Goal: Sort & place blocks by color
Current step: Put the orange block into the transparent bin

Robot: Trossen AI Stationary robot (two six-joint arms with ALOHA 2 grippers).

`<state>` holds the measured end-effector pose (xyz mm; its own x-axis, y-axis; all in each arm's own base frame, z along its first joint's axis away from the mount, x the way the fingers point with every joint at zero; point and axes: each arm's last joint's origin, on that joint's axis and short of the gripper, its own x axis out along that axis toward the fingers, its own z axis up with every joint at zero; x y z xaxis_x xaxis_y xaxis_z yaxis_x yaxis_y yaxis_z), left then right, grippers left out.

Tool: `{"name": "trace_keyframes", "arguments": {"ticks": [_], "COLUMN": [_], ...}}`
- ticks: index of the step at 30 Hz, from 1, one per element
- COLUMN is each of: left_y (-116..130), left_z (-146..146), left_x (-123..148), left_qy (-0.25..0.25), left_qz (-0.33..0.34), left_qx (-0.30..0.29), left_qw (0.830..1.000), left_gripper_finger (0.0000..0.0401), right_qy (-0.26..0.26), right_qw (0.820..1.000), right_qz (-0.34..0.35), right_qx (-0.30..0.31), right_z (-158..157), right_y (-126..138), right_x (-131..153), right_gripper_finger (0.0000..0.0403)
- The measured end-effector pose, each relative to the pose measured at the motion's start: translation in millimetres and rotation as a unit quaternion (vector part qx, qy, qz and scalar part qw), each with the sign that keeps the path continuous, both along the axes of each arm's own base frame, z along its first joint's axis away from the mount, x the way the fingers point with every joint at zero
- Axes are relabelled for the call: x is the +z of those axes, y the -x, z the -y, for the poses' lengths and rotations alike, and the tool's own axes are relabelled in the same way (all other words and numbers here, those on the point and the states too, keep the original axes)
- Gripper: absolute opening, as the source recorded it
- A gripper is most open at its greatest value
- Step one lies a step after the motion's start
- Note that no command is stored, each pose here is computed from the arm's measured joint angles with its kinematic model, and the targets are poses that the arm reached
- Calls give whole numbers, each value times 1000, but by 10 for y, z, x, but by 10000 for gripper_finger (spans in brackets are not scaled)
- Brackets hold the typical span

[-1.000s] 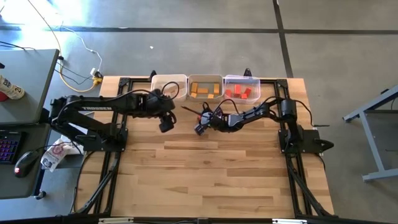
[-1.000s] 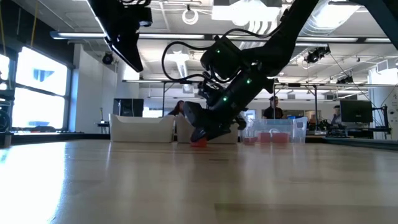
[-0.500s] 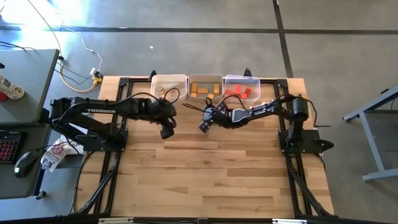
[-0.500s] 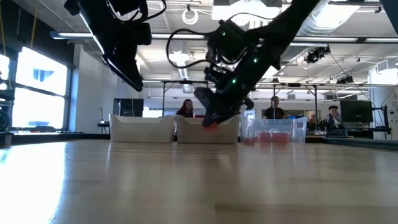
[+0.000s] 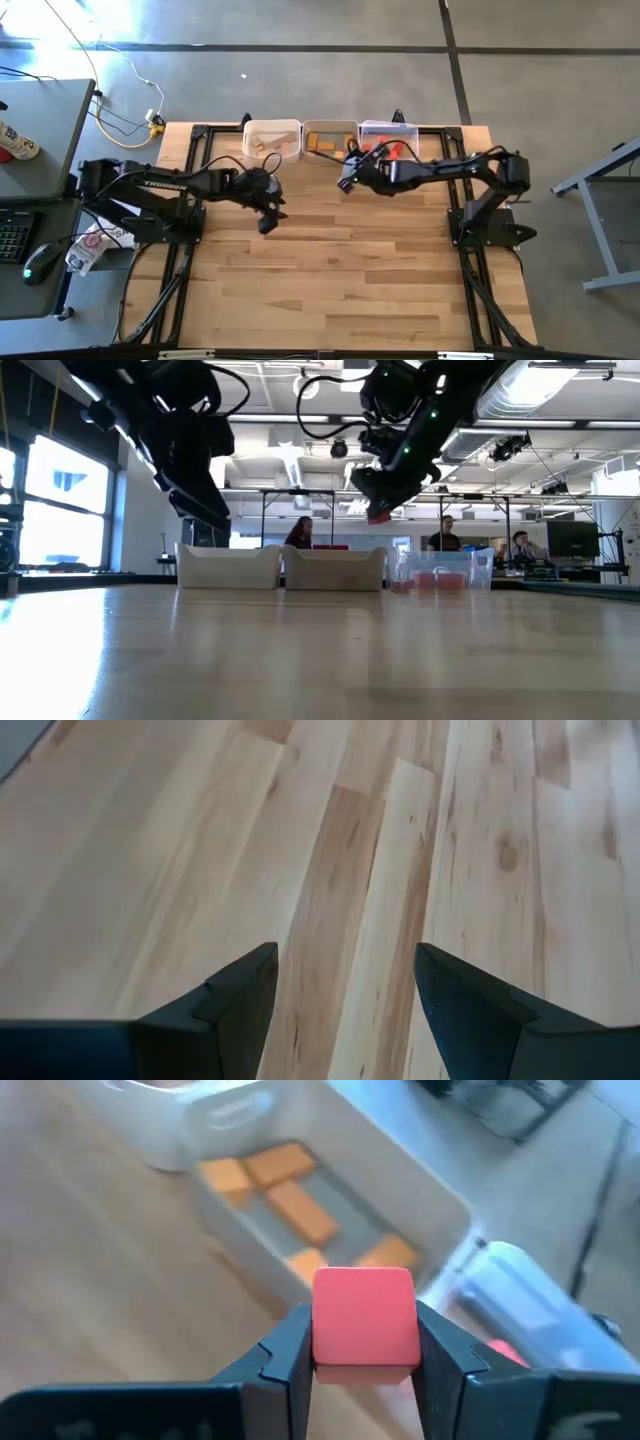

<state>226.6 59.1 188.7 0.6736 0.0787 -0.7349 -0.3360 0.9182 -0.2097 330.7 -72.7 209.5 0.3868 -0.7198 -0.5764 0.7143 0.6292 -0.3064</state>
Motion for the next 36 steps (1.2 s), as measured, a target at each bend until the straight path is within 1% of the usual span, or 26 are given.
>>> {"name": "trace_keyframes", "arguments": {"ticks": [3, 7, 11, 16, 19, 21, 25, 31, 34, 36], "left_y": [85, 230, 391, 600, 699, 764, 867, 975, 1008, 1029], "left_z": [24, 71, 120, 175, 202, 218, 245, 272, 281, 287], "left_x": [-66, -113, -125, -147, -159, -177, -207, -238, -252, -279], "left_qy": [5, 12, 7, -8, -19, -25, -50, -75, -87, -96], "left_qz": [21, 72, 126, 167, 197, 211, 244, 295, 308, 313], "left_qx": [10, 9, 5, 4, 1, 4, -4, -6, -11, -15], "left_qw": [1000, 997, 992, 986, 980, 977, 968, 952, 947, 945], "left_gripper_finger": [223, 223, 223, 223, 223, 223, 223, 223, 223, 223], "right_qy": [8, 9, 3, -43, -59, -83, -142, -200, -218, -212], "right_qw": [1000, 998, 997, 995, 992, 989, 980, 965, 960, 962], "right_qz": [-15, -19, -19, -9, -1, 7, 27, 25, 22, 12], "right_qx": [-25, -53, -74, -90, -112, -121, -135, -166, -173, -173], "right_z": [96, 250, 444, 740, 906, 1013, 1184, 1331, 1365, 1376], "right_y": [107, 221, 307, 425, 514, 584, 725, 919, 979, 996], "right_x": [77, 156, 187, 157, 148, 135, 102, 52, 37, 34], "right_gripper_finger": [102, 102, 102, 102, 102, 102, 102, 102, 125, 150]}}
